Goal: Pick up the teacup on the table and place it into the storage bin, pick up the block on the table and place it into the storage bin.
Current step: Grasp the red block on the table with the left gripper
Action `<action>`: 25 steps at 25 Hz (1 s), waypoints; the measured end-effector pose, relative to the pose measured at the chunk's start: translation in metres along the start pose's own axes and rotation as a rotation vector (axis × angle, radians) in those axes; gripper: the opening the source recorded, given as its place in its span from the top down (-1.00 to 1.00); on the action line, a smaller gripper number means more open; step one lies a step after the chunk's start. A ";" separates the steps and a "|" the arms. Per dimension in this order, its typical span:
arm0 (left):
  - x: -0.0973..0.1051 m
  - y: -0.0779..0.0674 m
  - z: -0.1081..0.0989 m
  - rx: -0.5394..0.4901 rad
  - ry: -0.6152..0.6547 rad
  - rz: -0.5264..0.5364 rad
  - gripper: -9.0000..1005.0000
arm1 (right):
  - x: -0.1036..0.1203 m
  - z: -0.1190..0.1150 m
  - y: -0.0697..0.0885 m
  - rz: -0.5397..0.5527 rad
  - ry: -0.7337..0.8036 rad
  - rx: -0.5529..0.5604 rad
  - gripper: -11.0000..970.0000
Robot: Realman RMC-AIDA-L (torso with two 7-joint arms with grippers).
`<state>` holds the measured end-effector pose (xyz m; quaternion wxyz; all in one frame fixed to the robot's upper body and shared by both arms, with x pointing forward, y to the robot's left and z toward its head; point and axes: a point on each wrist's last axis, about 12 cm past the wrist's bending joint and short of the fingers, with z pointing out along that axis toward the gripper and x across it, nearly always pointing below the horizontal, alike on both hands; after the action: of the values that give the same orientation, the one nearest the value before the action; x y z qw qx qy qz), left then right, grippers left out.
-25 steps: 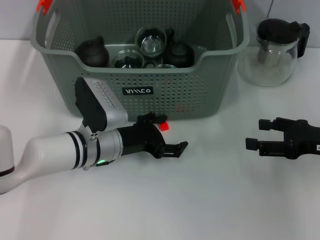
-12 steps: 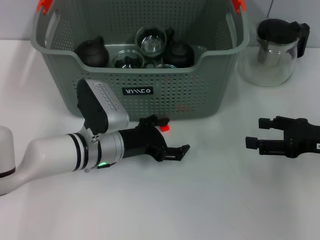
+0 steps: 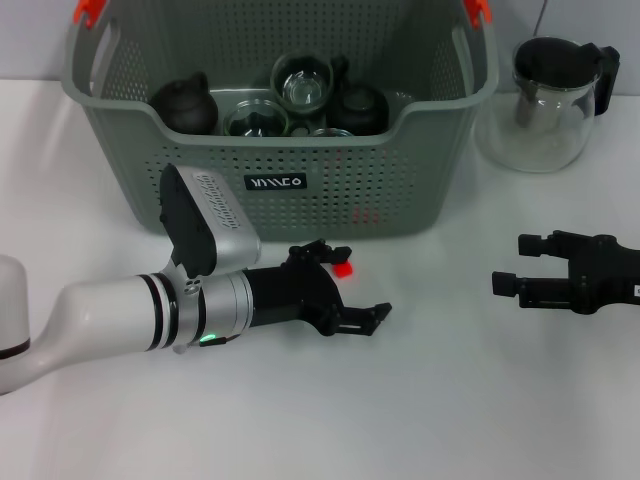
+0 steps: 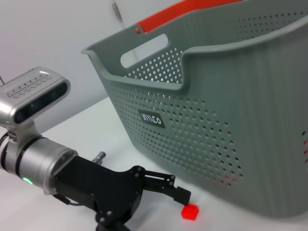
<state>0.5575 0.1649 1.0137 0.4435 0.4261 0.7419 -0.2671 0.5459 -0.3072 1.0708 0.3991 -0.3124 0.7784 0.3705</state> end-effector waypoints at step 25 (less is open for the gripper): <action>0.005 0.007 -0.010 -0.038 0.009 -0.062 -0.63 | 0.000 0.000 0.000 0.000 0.000 0.000 -0.93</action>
<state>0.5582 0.1781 1.0132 0.4397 0.3955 0.7617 -0.2646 0.5460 -0.3074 1.0709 0.3992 -0.3124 0.7785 0.3703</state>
